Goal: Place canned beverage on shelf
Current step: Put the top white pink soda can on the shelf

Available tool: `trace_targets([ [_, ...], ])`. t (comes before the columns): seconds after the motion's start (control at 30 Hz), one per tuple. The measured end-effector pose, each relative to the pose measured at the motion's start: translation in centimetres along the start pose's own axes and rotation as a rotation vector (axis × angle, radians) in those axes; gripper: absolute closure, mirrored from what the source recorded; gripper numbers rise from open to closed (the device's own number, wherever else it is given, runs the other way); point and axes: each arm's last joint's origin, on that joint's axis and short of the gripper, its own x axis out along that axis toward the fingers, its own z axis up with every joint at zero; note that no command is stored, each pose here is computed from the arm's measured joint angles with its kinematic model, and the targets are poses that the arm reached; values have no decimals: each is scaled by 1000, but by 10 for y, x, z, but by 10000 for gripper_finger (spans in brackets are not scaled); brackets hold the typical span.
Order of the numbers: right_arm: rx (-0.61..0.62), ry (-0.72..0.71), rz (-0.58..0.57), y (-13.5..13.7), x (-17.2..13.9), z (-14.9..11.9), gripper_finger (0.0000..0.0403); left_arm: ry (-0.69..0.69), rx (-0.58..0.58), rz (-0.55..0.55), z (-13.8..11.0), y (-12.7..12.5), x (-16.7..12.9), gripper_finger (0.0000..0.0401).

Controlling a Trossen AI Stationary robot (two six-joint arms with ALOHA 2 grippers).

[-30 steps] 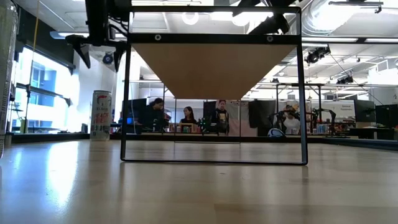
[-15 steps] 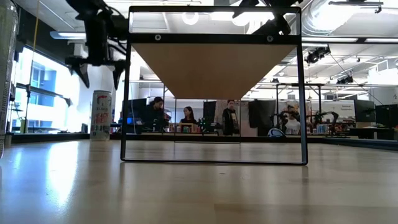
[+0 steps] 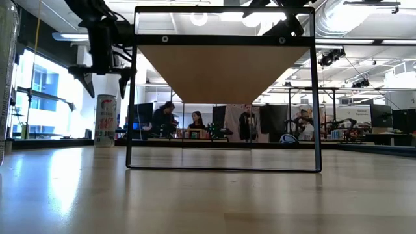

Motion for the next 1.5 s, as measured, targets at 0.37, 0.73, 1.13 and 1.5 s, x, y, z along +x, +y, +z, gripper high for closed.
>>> trace_targets([
  [0.37, 0, 0, 0, 0, 0, 0, 9, 40, 22, 41, -3, -3, 10, 1],
  [0.73, 0, 1, 0, 0, 0, 0, 9, 61, 31, 61, -4, -6, 18, 1],
  [1.13, -3, 1, -1, 0, 0, 0, 9, 31, 23, 61, -1, -7, 18, 1],
  [1.5, -4, 1, -1, 0, 0, 0, 9, 29, 22, 60, -1, -7, 18, 1],
])
